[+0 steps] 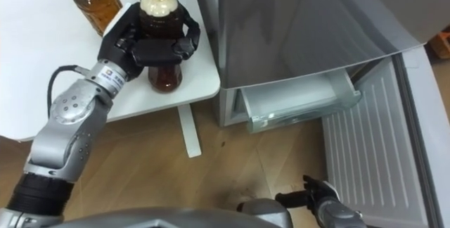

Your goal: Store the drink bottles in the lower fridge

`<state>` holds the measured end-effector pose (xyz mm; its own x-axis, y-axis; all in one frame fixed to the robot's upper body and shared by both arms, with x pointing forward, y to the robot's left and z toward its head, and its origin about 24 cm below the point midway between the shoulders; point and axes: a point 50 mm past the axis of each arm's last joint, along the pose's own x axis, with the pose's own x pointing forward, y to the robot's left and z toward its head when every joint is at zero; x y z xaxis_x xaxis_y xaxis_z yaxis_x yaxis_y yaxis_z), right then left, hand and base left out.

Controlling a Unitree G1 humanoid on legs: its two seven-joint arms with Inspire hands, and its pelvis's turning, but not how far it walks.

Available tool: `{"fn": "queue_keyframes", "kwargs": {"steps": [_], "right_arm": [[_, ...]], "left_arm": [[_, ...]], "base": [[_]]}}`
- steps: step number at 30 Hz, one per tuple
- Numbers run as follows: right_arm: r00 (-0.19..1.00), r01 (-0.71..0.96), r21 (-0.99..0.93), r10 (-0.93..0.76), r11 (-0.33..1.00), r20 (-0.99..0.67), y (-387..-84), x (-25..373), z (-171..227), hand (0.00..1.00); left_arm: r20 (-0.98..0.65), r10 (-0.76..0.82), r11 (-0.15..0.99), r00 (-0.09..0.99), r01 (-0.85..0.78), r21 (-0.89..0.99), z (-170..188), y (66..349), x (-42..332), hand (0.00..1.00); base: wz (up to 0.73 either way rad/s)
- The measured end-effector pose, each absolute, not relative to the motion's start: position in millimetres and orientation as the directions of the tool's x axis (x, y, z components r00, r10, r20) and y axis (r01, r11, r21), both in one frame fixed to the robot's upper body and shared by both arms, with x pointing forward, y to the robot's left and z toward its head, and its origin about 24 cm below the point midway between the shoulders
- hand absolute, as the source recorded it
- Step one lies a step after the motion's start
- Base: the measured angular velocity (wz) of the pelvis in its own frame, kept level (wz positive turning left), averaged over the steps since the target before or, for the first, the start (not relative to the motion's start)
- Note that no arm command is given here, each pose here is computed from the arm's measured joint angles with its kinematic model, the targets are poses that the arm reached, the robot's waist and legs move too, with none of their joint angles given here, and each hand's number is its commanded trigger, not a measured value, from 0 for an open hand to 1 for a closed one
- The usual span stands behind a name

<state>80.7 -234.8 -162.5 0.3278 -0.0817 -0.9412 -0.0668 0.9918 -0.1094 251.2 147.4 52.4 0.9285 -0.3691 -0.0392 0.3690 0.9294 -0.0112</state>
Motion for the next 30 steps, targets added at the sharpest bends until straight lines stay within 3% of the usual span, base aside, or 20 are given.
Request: {"fn": "queue_keyframes", "kwargs": {"steps": [12, 16, 23, 30], "right_arm": [[0.316, -0.098, -0.120, -0.083, 0.988, -0.945, -236.2, 80.8, -162.5, 0.00], [0.295, -0.087, -0.120, -0.089, 0.989, -0.951, -238.0, 74.9, -163.6, 0.00], [0.293, -0.113, -0.132, -0.094, 0.985, -0.952, -237.4, 77.0, -163.4, 0.00], [0.316, -0.190, -0.142, -0.077, 0.971, -0.946, -233.0, 90.0, -161.3, 0.00]], "left_arm": [[0.047, -0.402, 0.916, 0.915, 0.402, 0.011, 73.2, 141.6, 248.4, 1.00], [0.076, -0.431, 0.900, 0.899, 0.434, -0.033, 76.3, 131.0, 246.7, 1.00], [0.019, -0.365, 0.928, 0.931, 0.365, -0.074, 60.9, 142.2, 244.9, 1.00], [0.057, -0.414, 0.894, 0.909, 0.417, -0.163, 64.7, 132.2, 241.5, 1.00]], "base": [[0.11], [0.61], [-0.04], [0.04]]}}
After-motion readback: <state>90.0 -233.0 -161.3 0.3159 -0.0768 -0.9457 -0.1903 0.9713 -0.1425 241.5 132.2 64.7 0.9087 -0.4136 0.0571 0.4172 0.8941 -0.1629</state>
